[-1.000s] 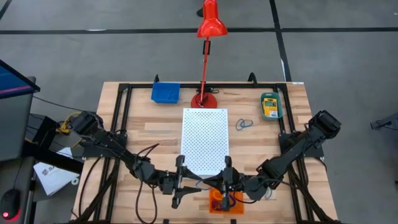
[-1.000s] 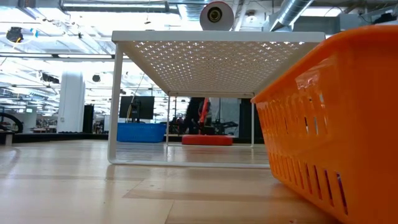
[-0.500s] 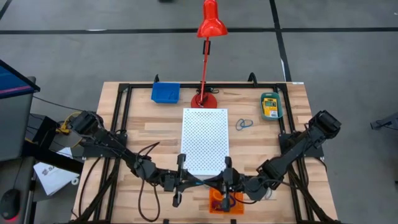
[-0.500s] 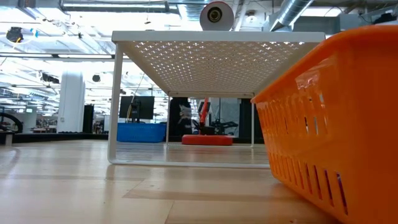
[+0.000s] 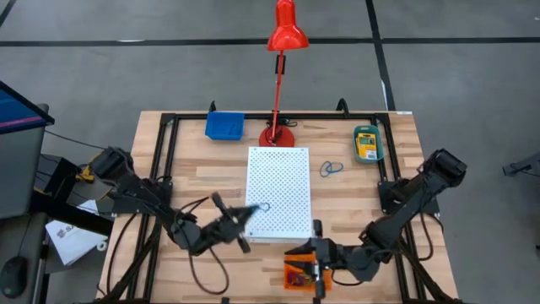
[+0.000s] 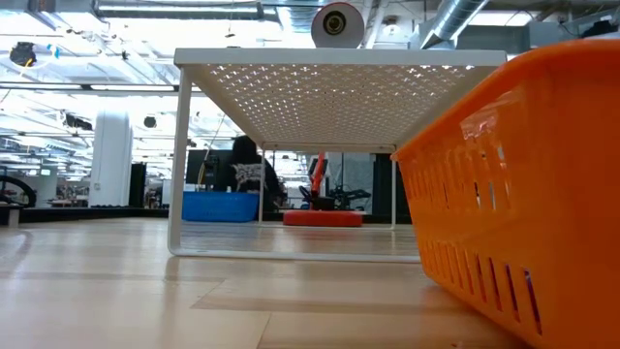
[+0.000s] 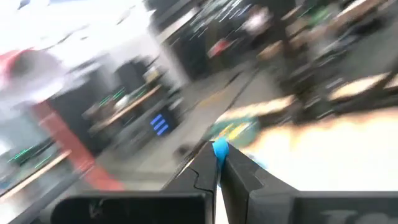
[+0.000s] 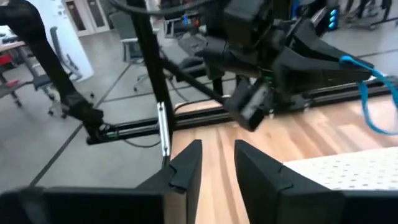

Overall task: Pick & Place Office Desk Supplies
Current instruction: Put the blue rubber band into the blue bin

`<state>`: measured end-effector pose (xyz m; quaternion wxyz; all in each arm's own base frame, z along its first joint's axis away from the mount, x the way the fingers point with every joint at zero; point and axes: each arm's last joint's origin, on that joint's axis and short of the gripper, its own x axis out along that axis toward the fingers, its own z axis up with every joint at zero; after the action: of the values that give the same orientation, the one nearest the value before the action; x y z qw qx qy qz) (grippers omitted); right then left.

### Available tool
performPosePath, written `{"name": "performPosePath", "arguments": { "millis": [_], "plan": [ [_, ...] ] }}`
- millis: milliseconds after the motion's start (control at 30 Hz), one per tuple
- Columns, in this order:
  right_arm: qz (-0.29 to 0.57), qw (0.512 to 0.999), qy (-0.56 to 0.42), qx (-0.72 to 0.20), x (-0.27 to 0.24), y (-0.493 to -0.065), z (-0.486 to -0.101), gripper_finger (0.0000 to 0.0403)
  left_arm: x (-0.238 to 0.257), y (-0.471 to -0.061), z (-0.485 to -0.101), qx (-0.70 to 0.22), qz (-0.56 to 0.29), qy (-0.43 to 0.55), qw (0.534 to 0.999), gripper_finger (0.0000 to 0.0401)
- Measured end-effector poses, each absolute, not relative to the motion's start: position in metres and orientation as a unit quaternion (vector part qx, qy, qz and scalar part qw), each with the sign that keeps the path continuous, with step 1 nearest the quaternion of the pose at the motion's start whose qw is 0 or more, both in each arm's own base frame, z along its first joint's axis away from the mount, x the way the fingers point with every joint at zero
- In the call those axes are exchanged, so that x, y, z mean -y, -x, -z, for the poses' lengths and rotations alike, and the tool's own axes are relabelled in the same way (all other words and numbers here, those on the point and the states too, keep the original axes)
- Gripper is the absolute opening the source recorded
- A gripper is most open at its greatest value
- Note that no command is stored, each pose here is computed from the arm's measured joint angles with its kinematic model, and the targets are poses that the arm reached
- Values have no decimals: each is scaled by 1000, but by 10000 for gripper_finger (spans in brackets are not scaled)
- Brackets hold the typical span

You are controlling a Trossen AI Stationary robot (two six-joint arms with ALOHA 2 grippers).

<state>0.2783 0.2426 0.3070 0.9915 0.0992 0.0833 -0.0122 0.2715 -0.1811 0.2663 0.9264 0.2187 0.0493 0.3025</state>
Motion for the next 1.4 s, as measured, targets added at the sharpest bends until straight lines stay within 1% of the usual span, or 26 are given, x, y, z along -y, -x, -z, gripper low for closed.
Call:
{"name": "performPosePath", "arguments": {
  "millis": [133,300,433,533,633,700,767,967,1133,1233,1400],
  "plan": [
    [31,993,-88,-67,-244,-267,-317,101,161,-260,-277,-88,-402,-203,888,1],
    [72,994,-66,-55,-248,-258,-319,102,116,-243,-304,-76,-472,-144,866,0],
    [81,993,-63,-55,-249,-256,-319,103,76,-230,-326,-66,-514,-119,847,0],
    [81,993,-57,-57,-248,-257,-318,103,50,-226,-334,-41,-492,-122,861,0],
    [81,994,-45,-59,-248,-257,-318,103,27,-227,-336,-14,-426,-113,897,0],
    [82,994,-39,-61,-248,-257,-317,103,9,-228,-333,-8,-377,-84,922,0],
    [83,994,-35,-64,-247,-258,-317,103,-14,-229,-327,-22,-360,-54,931,0],
    [85,994,-30,-68,-246,-258,-315,103,-91,-216,-310,-77,-388,32,918,0],
    [95,993,-20,-74,-244,-259,-314,103,-144,-199,-297,-91,-375,103,917,0],
    [101,992,-12,-80,-241,-261,-312,103,-168,-196,-281,-119,-384,124,907,0],
    [118,988,-3,-102,-233,-265,-305,103,-203,-201,-242,-173,-383,158,893,0]
  ]
}}
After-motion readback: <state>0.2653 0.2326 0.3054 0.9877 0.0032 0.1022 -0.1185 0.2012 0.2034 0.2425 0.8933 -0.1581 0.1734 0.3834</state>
